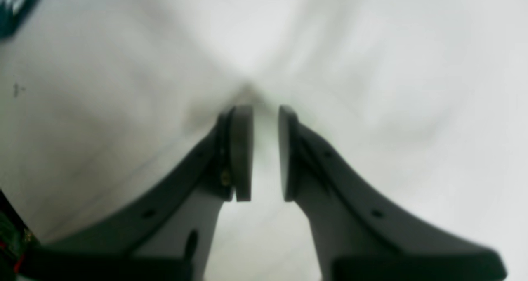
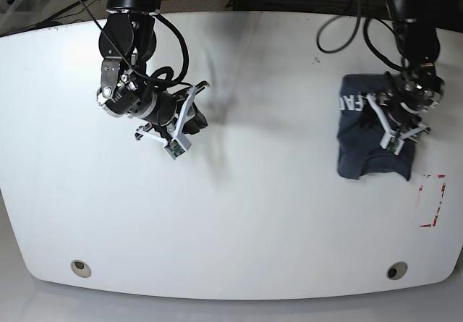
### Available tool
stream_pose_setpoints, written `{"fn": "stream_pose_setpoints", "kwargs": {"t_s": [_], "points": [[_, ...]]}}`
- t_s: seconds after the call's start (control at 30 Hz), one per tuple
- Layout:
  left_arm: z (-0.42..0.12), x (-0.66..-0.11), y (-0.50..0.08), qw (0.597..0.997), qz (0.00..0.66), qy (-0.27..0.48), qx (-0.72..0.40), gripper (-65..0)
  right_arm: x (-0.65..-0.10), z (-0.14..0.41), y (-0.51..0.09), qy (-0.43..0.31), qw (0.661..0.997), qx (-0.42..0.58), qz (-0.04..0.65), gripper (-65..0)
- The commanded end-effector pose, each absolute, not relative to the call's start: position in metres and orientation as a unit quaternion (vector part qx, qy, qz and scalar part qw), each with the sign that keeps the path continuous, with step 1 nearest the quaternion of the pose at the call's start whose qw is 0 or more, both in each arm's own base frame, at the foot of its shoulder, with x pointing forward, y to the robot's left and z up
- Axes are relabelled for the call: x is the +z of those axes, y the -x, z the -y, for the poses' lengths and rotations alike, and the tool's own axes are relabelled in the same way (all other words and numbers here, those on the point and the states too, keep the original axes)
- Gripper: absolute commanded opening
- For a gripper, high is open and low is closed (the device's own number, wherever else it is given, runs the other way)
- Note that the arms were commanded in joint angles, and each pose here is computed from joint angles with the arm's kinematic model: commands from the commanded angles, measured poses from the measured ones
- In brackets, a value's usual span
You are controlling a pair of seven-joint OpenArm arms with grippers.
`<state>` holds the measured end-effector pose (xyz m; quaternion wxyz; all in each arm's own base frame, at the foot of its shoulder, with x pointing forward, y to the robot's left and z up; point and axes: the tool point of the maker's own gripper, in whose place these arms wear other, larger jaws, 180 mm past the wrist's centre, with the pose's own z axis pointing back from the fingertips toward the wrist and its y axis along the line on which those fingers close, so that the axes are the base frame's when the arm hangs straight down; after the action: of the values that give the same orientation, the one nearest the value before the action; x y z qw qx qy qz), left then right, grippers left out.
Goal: Fold the T-shirt properly
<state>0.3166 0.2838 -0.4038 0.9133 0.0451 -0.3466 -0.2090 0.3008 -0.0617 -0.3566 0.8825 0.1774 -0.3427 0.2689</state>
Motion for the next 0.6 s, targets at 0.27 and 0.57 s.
{"fn": "stream_pose_setpoints", "kwargs": {"t_s": [0.27, 0.57], "points": [[-0.447, -0.395, -0.284, 0.951, 0.215, -0.138, -0.174, -21.8, -0.323, 0.066, -0.309, -0.154, 0.860, 0.287, 0.393, -54.7], [-0.494, -0.333, -0.293, 0.933, 0.263, -0.199, -0.145, -22.1, -0.323, 0.066, -0.309, -0.154, 0.860, 0.287, 0.393, -54.5]]}}
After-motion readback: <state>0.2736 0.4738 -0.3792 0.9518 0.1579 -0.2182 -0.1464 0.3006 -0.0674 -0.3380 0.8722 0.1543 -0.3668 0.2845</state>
